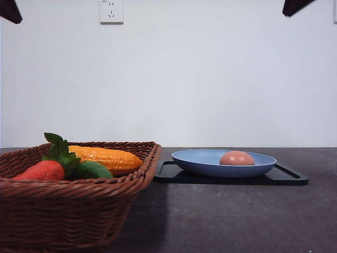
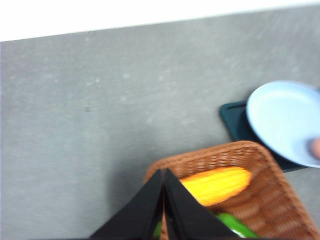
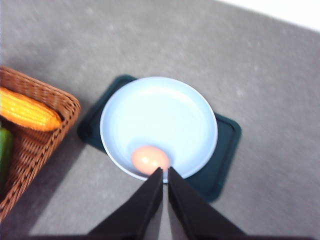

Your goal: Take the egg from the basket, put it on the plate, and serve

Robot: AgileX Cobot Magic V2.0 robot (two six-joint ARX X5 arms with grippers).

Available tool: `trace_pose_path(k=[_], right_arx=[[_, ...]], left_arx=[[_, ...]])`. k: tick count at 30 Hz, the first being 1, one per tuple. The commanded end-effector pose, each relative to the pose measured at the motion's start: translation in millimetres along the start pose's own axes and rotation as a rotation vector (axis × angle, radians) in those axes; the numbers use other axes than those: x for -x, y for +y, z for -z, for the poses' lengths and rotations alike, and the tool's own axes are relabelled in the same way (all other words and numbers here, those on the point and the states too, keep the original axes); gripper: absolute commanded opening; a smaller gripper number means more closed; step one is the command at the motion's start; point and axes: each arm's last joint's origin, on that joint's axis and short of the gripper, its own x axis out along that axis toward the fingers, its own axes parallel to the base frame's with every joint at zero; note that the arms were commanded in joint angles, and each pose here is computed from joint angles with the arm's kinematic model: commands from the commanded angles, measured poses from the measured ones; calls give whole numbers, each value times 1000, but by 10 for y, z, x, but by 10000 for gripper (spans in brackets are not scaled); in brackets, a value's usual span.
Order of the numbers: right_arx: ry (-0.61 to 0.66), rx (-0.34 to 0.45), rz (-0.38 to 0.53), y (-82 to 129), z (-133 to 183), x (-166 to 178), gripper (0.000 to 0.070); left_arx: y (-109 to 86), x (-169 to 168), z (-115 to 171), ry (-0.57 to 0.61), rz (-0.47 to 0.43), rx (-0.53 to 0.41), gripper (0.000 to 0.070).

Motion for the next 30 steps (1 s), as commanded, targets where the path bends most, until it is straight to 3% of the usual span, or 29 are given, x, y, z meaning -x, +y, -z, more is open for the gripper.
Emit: trace_pose_path(k=[1,7,12,15,30], right_arx=[[-26,-9,-8,16,181,-92,0],[-179,-82,-34,22,762,-310,0],[-236,-170,-52,19,1111,-467,0],[-215,-181,-50,18,1172,-497,0],[-229,-182,-51,17,1159,-492,0]], left_arx=[[-30,28,115,-30,29,57,0],[-76,100,621,-89,97,98,0],[-74,131,836,-106,122,184,0],[-72,134,852,-88,123,228,0],[-72,135,848,-92,123,228,0]])
